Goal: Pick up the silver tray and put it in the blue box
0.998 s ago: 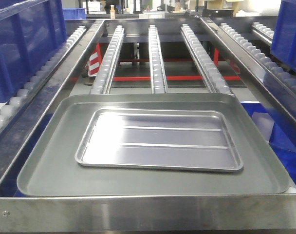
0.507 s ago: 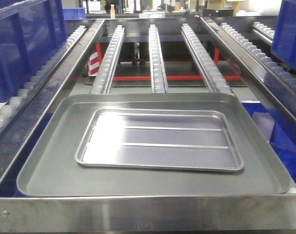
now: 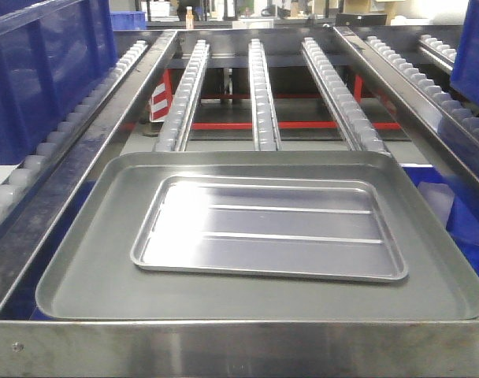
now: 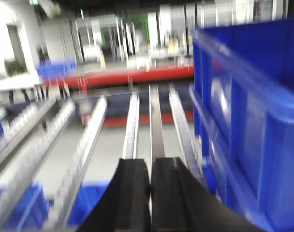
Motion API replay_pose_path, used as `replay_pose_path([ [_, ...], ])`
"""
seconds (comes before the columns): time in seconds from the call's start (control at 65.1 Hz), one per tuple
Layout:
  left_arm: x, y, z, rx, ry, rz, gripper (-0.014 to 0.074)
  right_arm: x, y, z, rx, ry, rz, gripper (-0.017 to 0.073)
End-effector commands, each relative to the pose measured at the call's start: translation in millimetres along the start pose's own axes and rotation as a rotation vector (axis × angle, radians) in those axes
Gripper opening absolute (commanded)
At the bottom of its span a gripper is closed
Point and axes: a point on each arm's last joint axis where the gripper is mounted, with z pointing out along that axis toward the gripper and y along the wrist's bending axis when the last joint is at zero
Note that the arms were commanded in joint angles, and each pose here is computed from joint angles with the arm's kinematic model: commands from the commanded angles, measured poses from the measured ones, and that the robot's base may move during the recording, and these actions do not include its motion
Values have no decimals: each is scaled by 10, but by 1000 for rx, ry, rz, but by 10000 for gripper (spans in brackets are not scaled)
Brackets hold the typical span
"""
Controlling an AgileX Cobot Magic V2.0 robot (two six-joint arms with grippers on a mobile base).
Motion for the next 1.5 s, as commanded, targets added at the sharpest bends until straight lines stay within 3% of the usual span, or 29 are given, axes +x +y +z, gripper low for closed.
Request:
replay_pose_path([
  [0.0, -194, -20, 170, 20, -27, -50, 197, -171, 39, 151, -14, -6, 1, 340],
  [0.061, -194, -34, 343, 35, 26, -94, 294, -162, 66, 258, -32, 59, 2, 400],
  [0.138, -169, -71, 527, 65, 88, -134, 340, -116, 117, 375, -68, 149, 0, 442],
  [0.261, -160, -312, 777, 232, 176, -69, 340, -5, 276, 575, -165, 301, -10, 459],
  [0.461, -89, -982, 1131, 508, 314, 19, 328, 240, 730, 909, -365, 477, -50, 457],
  [0.537, -33, -1228, 1231, 579, 359, 51, 304, 340, 860, 1016, -401, 515, -63, 458],
  [0.614, 47, -1371, 1333, 607, 418, 66, 301, 414, 919, 1110, -402, 571, -77, 458],
  [0.722, 154, -1434, 1521, 585, 527, 50, 302, 501, 988, 1254, -387, 695, -107, 458],
  [0.783, 210, -1440, 1625, 559, 579, 90, 301, 567, 1031, 1351, -378, 767, -129, 458],
  [0.921, 305, -1402, 1841, 388, 699, 142, 301, 750, 1123, 1584, -356, 896, -176, 458],
  [0.998, 320, -1387, 1945, 279, 767, 150, 301, 822, 1171, 1716, -333, 950, -163, 458],
  [1.075, 360, -1412, 2059, 180, 846, 64, 301, 904, 1191, 1847, -279, 1008, -110, 458],
  [1.213, 396, -1537, 2248, 167, 881, -10, 301, 992, 1134, 2036, -165, 1084, -36, 458],
  [1.305, 450, -1600, 2360, 165, 899, -17, 301, 1049, 1092, 2117, -123, 1102, -4, 458],
  [1.489, 641, -1662, 2510, 139, 950, -28, 301, 1211, 1082, 2183, -106, 1137, -12, 458],
])
